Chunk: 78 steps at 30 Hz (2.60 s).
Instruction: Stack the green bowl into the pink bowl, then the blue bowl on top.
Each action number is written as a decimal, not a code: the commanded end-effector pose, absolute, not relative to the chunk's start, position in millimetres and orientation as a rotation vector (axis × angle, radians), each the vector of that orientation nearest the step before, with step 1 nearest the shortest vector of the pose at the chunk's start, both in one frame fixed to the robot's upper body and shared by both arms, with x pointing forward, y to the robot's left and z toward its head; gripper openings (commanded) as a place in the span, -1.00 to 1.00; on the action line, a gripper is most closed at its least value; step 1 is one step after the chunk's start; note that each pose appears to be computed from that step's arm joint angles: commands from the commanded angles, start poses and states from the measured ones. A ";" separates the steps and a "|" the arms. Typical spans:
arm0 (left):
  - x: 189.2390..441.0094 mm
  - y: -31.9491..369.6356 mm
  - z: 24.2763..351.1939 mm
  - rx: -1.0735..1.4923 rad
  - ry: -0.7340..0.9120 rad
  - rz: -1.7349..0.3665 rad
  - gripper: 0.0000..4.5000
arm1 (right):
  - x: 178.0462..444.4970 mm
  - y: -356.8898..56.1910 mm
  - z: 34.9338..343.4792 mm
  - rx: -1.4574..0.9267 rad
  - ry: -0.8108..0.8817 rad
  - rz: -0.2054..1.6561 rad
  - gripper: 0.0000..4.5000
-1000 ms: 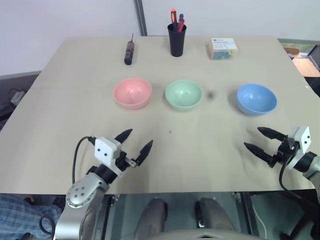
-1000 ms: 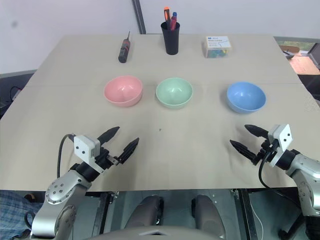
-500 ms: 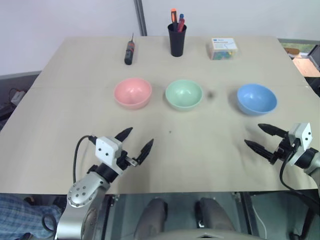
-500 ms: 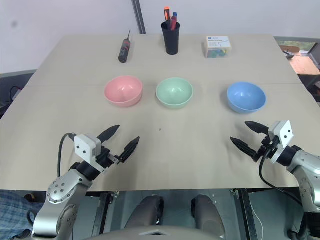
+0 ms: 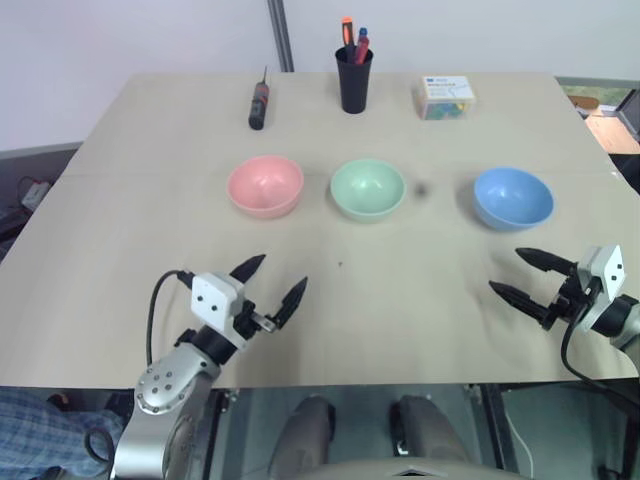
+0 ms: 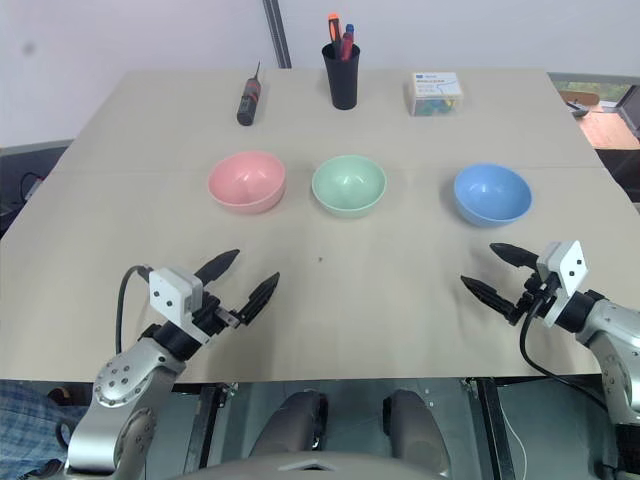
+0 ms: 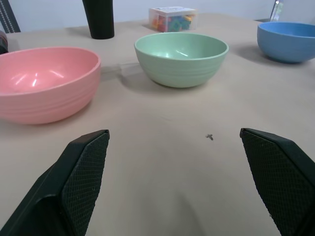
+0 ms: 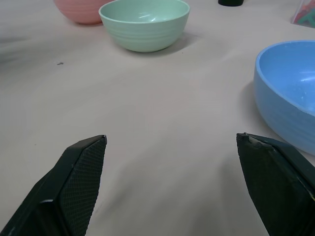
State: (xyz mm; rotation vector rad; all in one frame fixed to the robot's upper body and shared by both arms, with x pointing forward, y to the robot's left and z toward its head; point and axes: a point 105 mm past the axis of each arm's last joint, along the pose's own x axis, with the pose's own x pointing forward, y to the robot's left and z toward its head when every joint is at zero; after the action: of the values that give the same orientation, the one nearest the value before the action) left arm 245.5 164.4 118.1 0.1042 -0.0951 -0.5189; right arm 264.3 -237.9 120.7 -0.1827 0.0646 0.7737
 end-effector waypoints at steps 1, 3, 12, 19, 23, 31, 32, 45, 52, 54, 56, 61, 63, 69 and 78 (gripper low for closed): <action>253.2 164.3 122.0 0.110 -0.092 -0.491 1.00 | 266.7 -232.9 149.2 -0.183 -0.033 0.784 0.97; 257.4 163.0 124.3 0.108 -0.090 -0.494 1.00 | 265.1 -226.5 156.8 -0.172 -0.055 0.809 0.97; 320.3 167.2 160.0 0.290 -0.004 -0.435 1.00 | 254.9 -204.4 195.3 -0.155 -0.132 0.861 0.97; 354.1 160.6 166.2 0.477 0.092 -0.459 1.00 | 251.4 -194.1 207.3 -0.159 -0.177 0.852 0.97; 369.6 162.3 162.6 0.531 0.144 -0.460 1.00 | 247.8 -194.7 209.4 -0.163 -0.194 0.818 0.97; 399.7 164.2 152.7 0.618 0.238 -0.487 0.78 | 242.9 -202.9 201.6 -0.162 -0.193 0.756 1.00; 401.9 163.6 154.4 0.624 0.234 -0.491 0.67 | 242.2 -204.2 201.4 -0.161 -0.193 0.747 1.00; 393.1 168.7 143.8 0.625 0.294 -0.573 -0.98 | 239.1 -209.0 205.3 -0.143 -0.216 0.732 1.00; 384.1 144.6 158.2 0.655 0.249 -0.721 -0.98 | 227.5 -200.9 215.3 -0.164 -0.249 0.844 1.00; 379.8 135.1 162.7 0.680 0.237 -0.780 -0.98 | 223.2 -197.1 216.9 -0.176 -0.245 0.881 1.00; 376.4 124.8 169.0 0.703 0.212 -0.831 -0.98 | 220.3 -195.0 216.9 -0.188 -0.235 0.906 1.00; 357.7 84.9 192.3 0.799 0.061 -1.003 -0.98 | 220.5 -197.6 211.6 -0.197 -0.209 0.900 1.00; 343.5 71.4 192.0 0.830 0.032 -1.098 -0.98 | 220.8 -197.9 209.5 -0.196 -0.205 0.898 1.00; 296.7 50.5 180.2 0.836 0.038 -1.405 -0.98 | 219.6 -196.7 207.6 -0.194 -0.198 0.891 1.00; 275.5 56.5 164.1 0.881 0.139 -1.559 -0.98 | 220.9 -199.9 206.2 -0.198 -0.191 0.866 1.00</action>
State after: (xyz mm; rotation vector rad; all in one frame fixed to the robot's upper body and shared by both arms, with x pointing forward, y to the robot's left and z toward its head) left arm 284.5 61.0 158.3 0.8457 0.1795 -1.5158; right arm 224.6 -200.0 197.5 -0.1694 -0.1504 0.8720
